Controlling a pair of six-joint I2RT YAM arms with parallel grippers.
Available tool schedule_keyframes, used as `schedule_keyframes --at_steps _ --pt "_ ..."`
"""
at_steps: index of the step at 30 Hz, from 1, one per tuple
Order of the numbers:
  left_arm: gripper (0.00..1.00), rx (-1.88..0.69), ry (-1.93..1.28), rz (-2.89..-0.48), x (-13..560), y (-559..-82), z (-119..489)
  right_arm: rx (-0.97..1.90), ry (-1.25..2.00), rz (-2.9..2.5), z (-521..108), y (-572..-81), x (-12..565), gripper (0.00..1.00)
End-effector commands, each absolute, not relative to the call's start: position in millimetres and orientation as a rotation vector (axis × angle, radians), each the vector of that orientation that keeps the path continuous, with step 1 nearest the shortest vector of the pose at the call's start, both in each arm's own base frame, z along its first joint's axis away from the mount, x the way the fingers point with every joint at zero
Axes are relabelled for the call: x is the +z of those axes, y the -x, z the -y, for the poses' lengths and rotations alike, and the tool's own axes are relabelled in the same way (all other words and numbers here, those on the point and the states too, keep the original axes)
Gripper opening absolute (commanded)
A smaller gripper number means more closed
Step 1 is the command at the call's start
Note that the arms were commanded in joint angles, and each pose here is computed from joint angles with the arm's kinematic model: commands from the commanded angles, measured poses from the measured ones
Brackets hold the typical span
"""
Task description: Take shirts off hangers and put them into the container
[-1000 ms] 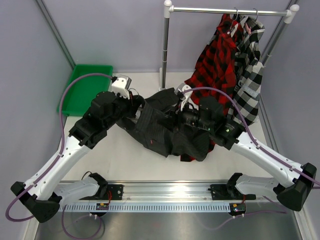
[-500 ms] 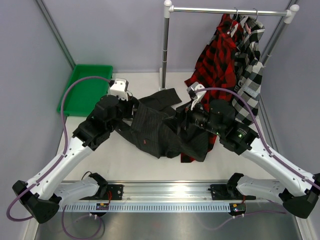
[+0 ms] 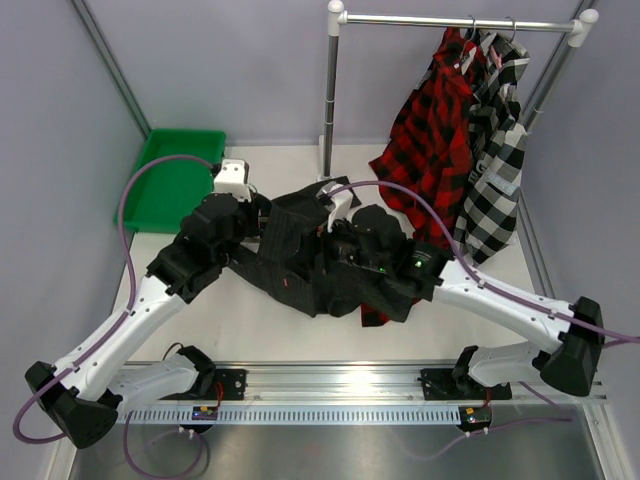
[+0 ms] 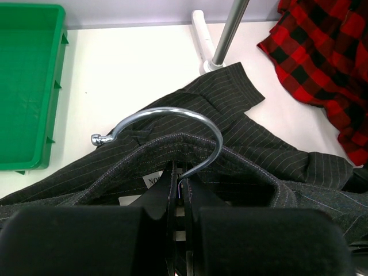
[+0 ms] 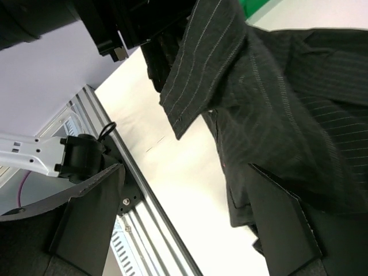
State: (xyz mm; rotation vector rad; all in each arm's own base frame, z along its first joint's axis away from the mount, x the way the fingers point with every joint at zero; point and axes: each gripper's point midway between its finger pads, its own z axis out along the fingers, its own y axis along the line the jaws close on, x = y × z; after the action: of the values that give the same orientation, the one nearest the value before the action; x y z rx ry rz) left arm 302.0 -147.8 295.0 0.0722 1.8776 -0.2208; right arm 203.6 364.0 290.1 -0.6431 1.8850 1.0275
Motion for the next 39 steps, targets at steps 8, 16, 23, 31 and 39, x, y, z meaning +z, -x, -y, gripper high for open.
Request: schedule_keyframes --at_steps 8,16,23,31,39 --pt "0.0 -0.253 0.044 -1.756 326 -304 137 1.149 0.383 -1.83 -427 -224 300 0.9" --pt "0.0 -0.264 0.049 -1.746 327 -303 137 1.122 0.311 -1.844 -440 -239 288 0.79" --pt "0.0 -0.273 0.047 -1.743 329 -301 137 1.116 0.284 -1.826 -441 -244 289 0.46" --pt "0.0 -0.271 0.036 -1.748 327 -302 139 1.041 0.229 -1.827 -420 -249 293 0.0" --pt "0.0 -0.263 0.021 -1.748 327 -302 139 0.942 0.205 -1.802 -381 -245 310 0.0"
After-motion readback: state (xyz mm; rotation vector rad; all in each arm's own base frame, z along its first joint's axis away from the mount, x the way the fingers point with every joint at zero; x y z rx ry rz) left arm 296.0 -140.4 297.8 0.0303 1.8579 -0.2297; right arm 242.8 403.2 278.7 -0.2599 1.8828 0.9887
